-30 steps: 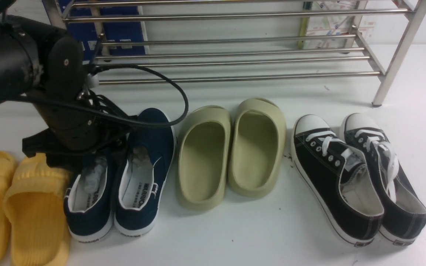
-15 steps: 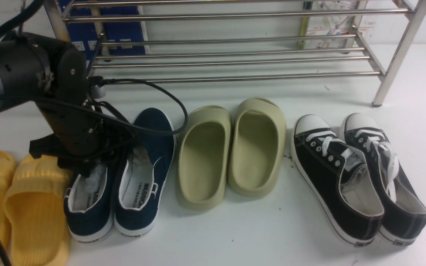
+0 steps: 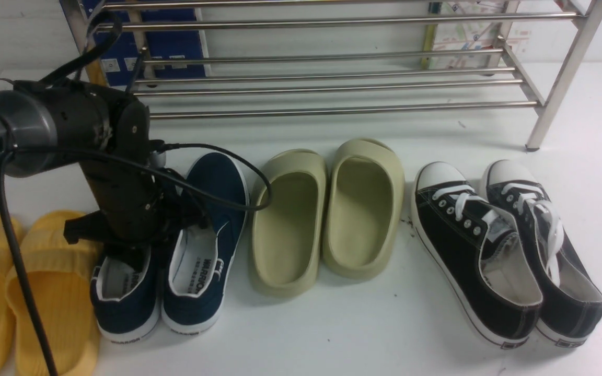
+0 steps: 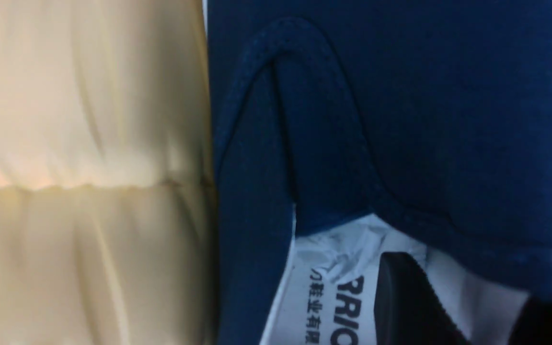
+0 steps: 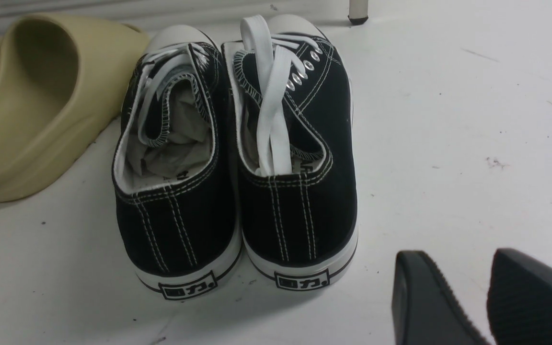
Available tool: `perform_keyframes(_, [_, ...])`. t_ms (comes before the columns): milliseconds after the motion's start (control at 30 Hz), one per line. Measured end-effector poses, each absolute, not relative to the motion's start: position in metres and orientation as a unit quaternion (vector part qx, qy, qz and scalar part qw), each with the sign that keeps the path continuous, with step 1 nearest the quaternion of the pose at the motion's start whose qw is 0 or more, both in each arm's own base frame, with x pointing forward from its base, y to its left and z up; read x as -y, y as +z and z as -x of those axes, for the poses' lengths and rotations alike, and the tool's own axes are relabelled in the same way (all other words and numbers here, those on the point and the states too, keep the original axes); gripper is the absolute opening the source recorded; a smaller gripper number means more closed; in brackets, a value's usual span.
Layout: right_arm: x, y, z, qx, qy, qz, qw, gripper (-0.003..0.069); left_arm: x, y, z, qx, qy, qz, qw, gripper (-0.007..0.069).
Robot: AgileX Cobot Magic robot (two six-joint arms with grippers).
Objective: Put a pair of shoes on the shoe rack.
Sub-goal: Use the left arm to grab the shoe closest to it, then use the left arm to put a shoe into the shoe rack
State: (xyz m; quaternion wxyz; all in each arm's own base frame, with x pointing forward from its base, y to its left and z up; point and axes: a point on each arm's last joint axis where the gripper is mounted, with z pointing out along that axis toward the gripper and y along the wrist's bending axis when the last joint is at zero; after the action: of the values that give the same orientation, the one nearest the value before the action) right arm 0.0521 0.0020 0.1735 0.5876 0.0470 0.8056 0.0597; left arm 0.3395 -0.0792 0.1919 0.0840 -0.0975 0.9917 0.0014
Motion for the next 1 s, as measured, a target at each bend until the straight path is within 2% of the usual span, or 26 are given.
perform_keyframes(267, [-0.002, 0.173, -0.052, -0.806, 0.06, -0.047, 0.588, 0.0246, 0.08, 0.188, -0.339, -0.994, 0.0, 0.086, 0.071, 0.0194])
perform_keyframes(467, [-0.002, 0.173, -0.052, -0.806, 0.06, -0.047, 0.588, 0.0246, 0.081, 0.188, -0.338, -0.994, -0.003, 0.086, 0.066, 0.0001])
perform_keyframes(667, [-0.002, 0.173, -0.052, -0.806, 0.06, -0.047, 0.588, 0.0246, 0.079, 0.201, -0.335, -0.993, -0.004, 0.084, 0.081, -0.0002])
perform_keyframes(867, [-0.002, 0.173, -0.052, -0.806, 0.06, -0.047, 0.588, 0.0246, 0.078, 0.241, -0.326, -0.991, -0.016, 0.087, 0.1, -0.0002])
perform_keyframes(1000, [-0.002, 0.173, -0.052, -0.806, 0.06, -0.047, 0.588, 0.0246, 0.079, 0.277, -0.332, -0.986, -0.029, 0.08, 0.145, -0.0002])
